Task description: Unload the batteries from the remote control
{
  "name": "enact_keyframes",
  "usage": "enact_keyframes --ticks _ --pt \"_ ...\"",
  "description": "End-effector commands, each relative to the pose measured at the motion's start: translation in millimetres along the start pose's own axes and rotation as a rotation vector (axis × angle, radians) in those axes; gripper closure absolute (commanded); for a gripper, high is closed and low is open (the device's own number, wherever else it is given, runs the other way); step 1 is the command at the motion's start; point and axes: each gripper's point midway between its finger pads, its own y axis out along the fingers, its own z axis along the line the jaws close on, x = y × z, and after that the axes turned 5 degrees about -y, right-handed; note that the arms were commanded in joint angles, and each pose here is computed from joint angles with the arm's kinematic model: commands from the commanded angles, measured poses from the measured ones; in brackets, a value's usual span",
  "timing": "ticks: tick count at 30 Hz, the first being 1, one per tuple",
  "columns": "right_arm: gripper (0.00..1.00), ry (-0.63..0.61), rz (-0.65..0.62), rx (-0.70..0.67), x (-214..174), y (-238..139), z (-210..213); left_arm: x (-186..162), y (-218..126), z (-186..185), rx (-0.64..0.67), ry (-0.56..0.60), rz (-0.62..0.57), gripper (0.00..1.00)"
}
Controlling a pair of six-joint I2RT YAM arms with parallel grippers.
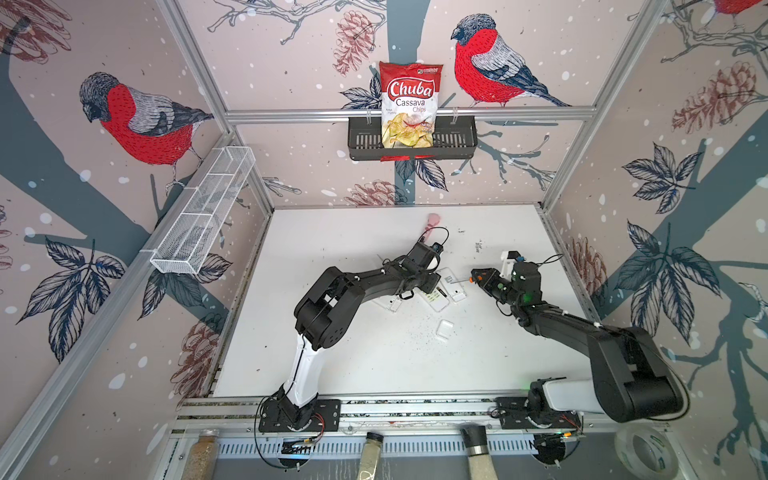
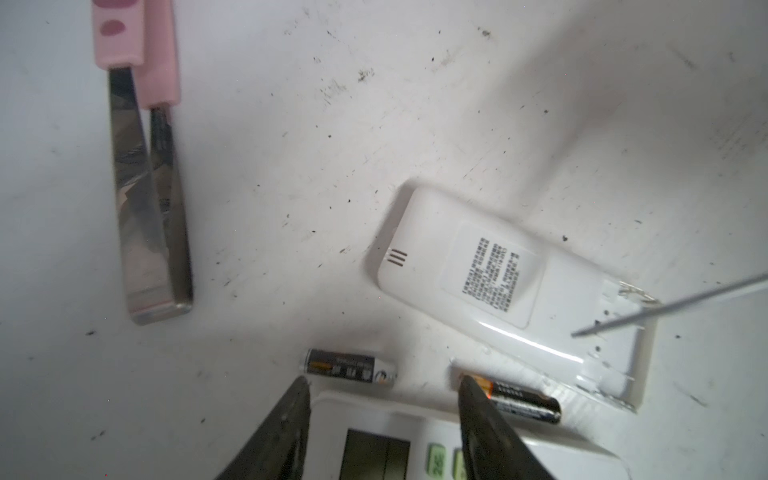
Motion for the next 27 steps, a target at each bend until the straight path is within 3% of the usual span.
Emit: enact_keyframes --ticks 1,3,8,17,27 --pt "1.00 -0.029 0.015 0.026 8.8 7.0 10.2 19.8 -20.7 5.8 0.038 -0.025 -0.073 0.34" --pt "1.00 -0.031 0.031 0.046 15.3 16.0 16.6 26.4 -35.2 9.0 0.058 -0.039 -0.102 0.27" --pt "0.89 -0.053 0.120 0.122 26.7 57.4 42.4 21.6 -59.8 19.6 0.104 -0.088 -0.120 0.17" --pt "0.77 -0.096 0.314 0.184 3.8 142.5 64.4 -18.6 -85.9 32.7 0.150 -0.169 -0.111 0.13" --pt "0.58 -0.102 0.416 0.155 -18.5 177.0 44.4 -40.0 -92.3 36.7 0.161 -0.210 -0.090 0.11"
